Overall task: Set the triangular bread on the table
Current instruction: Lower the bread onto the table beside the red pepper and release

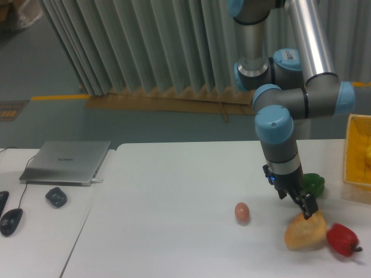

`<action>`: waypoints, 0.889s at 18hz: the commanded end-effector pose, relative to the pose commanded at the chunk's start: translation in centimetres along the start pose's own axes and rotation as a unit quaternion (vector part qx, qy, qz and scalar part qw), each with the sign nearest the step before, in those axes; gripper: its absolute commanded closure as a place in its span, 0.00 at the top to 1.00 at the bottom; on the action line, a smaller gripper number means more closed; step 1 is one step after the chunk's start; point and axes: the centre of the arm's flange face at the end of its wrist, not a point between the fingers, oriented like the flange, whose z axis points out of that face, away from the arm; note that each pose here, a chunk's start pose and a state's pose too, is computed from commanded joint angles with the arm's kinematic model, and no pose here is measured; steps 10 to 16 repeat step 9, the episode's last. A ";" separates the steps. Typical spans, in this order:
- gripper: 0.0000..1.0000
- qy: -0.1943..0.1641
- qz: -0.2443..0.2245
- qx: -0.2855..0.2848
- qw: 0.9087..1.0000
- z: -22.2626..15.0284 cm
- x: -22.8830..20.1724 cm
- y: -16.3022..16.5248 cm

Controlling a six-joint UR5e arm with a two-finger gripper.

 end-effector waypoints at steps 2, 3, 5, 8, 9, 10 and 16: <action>1.00 0.009 0.001 -0.002 1.000 -0.6 0.4 0.3; 1.00 0.011 0.002 -0.004 1.000 -0.9 0.6 0.5; 1.00 0.009 0.001 -0.001 1.000 -1.8 0.7 0.9; 1.00 0.013 0.002 0.002 1.000 -1.9 0.9 0.8; 1.00 0.011 0.001 0.003 1.000 -2.2 0.9 0.9; 1.00 0.011 0.001 0.003 1.000 -2.2 0.9 0.9; 1.00 0.011 0.001 0.003 1.000 -2.2 0.9 0.9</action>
